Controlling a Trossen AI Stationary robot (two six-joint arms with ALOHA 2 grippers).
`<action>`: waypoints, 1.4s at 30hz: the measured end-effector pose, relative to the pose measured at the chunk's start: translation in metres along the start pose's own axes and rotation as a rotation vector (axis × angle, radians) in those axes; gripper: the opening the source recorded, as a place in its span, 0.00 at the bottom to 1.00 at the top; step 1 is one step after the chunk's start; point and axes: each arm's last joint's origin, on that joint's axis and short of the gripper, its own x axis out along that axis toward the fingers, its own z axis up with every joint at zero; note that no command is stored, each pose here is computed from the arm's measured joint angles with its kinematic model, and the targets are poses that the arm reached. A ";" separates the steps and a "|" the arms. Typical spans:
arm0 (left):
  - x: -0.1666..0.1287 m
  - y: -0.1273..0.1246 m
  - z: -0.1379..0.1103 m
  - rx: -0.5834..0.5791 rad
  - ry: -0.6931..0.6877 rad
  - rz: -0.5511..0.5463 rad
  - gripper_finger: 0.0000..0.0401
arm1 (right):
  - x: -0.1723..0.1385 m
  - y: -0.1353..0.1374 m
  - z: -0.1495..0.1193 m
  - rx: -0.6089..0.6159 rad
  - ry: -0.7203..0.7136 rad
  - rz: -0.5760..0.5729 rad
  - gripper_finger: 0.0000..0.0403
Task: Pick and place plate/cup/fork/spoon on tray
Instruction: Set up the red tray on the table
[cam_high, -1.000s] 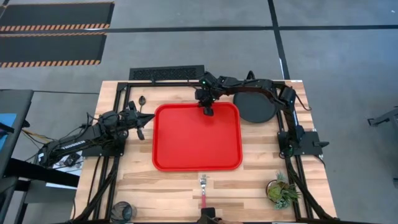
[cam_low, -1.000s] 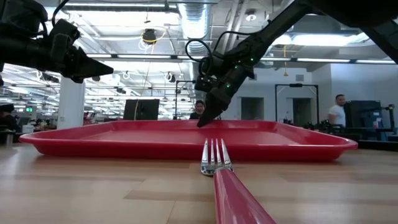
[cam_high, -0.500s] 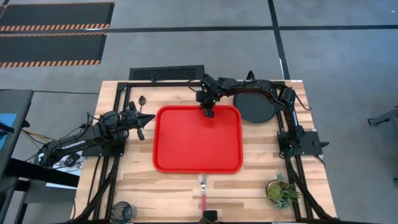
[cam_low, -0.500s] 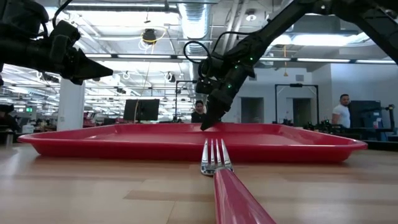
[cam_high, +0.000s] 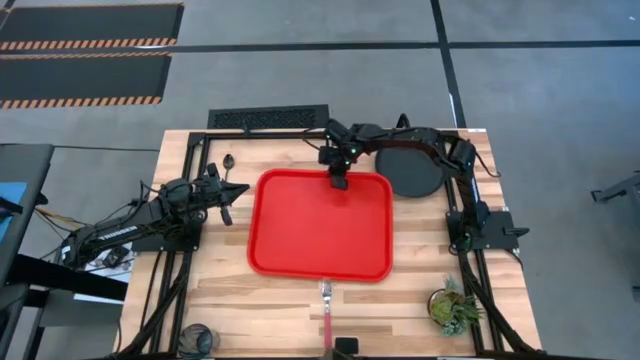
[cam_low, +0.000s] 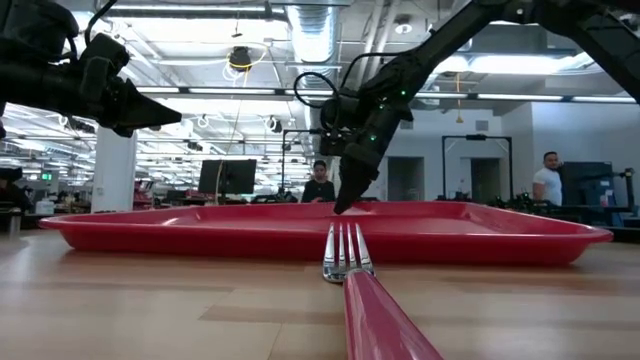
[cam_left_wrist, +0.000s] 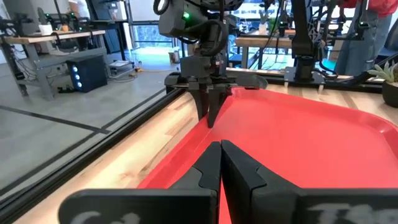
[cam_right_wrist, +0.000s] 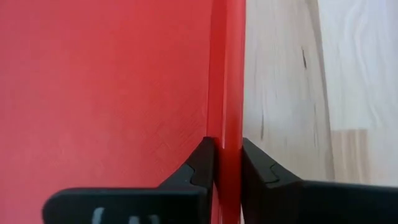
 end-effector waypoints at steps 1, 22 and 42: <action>0.000 0.000 0.000 0.001 0.000 0.000 0.00 | 0.000 0.000 -0.001 -0.019 0.006 0.002 0.14; 0.000 0.000 -0.001 0.015 0.014 0.012 0.00 | 0.003 0.001 -0.003 -0.158 0.053 -0.025 0.28; 0.000 -0.007 0.001 0.019 -0.010 -0.165 0.00 | -0.074 0.067 0.009 -0.158 0.056 -0.092 0.04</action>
